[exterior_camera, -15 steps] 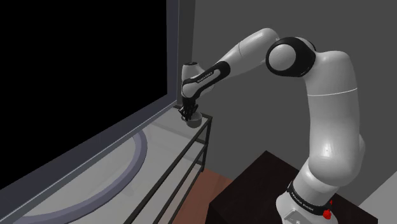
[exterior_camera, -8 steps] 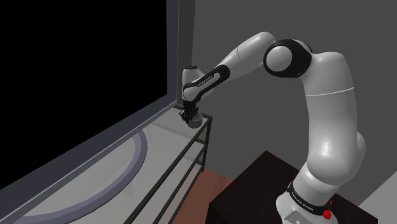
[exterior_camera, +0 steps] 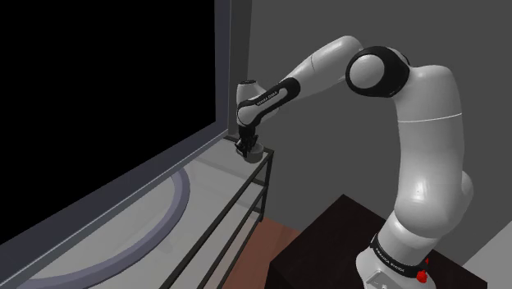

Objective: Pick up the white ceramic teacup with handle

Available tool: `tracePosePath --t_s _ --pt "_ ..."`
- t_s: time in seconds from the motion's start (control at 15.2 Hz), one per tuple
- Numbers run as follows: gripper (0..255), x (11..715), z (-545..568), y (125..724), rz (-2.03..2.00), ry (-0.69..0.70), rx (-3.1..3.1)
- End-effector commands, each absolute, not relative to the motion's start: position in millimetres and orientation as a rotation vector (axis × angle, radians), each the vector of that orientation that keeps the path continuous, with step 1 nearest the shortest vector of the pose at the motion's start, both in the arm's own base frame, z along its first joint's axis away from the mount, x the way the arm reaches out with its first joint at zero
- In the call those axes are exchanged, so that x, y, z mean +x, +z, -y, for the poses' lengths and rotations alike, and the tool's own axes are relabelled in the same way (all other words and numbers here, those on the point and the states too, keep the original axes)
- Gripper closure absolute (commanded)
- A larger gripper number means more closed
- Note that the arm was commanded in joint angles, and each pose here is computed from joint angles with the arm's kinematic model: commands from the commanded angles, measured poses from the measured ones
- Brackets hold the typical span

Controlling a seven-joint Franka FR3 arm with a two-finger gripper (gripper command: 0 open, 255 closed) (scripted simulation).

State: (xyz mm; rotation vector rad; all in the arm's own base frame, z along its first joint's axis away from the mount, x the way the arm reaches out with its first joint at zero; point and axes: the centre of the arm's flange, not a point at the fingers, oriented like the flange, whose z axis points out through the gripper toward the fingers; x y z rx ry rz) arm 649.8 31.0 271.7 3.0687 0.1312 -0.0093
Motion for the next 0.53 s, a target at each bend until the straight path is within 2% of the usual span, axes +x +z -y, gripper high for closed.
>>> tracePosePath --t_s 0.0,0.46 --pt "255 653 -30 289 -0.132 0.016 3.068" --pt "255 653 -30 316 -0.132 0.016 3.068"
